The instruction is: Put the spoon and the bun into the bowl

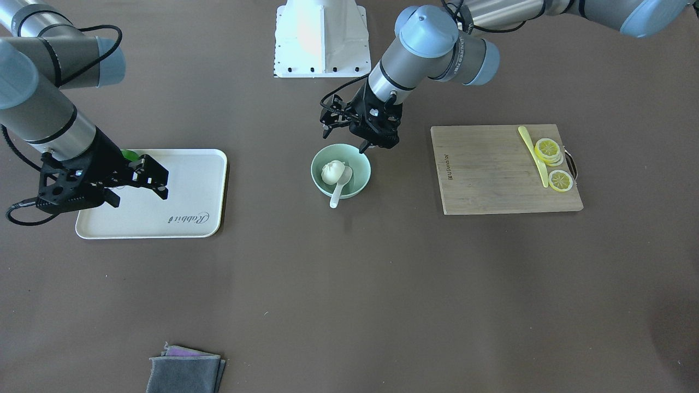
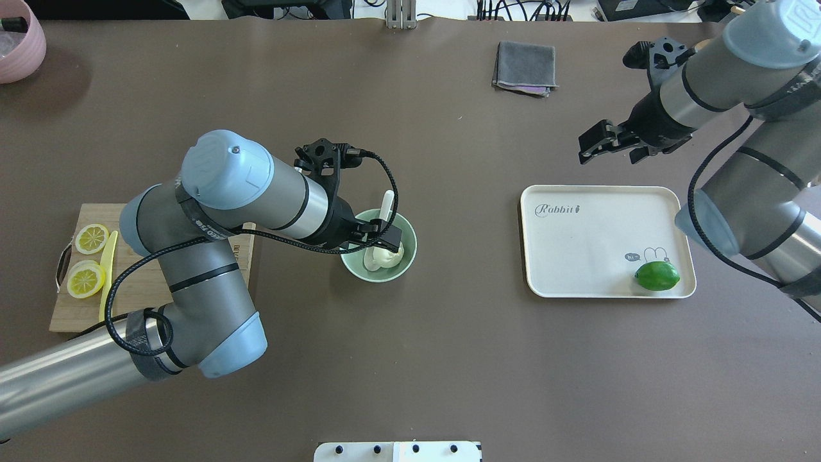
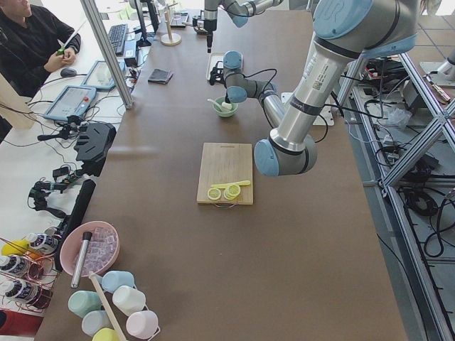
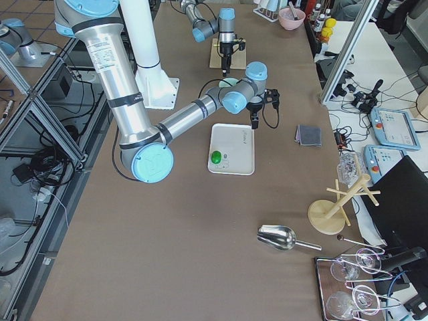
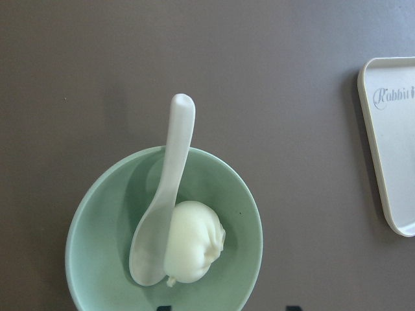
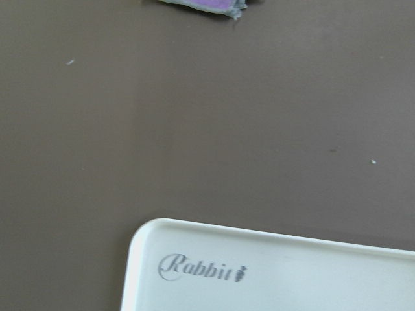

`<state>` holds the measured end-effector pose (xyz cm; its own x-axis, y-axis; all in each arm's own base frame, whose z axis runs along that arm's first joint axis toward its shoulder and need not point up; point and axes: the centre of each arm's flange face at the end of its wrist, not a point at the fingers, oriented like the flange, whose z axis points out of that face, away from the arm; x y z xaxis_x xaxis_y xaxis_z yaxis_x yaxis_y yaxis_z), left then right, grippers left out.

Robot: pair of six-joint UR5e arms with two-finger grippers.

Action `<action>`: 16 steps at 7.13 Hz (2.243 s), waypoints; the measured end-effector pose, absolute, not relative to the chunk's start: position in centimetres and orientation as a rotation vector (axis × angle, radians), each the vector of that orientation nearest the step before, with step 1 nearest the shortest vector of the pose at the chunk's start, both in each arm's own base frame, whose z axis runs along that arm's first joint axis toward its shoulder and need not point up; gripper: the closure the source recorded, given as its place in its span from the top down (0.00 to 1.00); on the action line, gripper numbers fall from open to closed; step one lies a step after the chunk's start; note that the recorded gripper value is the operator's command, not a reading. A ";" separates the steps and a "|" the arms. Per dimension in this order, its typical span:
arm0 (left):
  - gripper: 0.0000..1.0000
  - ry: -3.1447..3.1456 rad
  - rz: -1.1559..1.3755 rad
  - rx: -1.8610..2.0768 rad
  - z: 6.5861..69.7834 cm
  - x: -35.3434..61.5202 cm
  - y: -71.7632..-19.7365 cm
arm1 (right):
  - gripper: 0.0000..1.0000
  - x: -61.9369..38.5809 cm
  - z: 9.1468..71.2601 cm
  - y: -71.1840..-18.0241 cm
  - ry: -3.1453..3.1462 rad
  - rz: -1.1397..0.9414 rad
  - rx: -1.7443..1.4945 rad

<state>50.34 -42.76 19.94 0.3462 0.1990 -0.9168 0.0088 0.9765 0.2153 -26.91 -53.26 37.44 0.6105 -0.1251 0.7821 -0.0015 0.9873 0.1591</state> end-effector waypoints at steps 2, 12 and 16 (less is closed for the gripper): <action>0.98 1.120 0.103 0.266 22.1 43.5 -46.4 | 1.00 -19.5 44.6 -51.5 -0.851 -0.184 0.188; 0.98 0.763 0.031 0.210 51.8 -5.7 -53.6 | 1.00 4.6 65.6 -44.6 -0.858 0.023 0.039; 0.98 0.757 0.017 0.207 57.6 -7.0 -51.1 | 1.00 5.2 63.0 -44.2 -0.801 0.044 0.000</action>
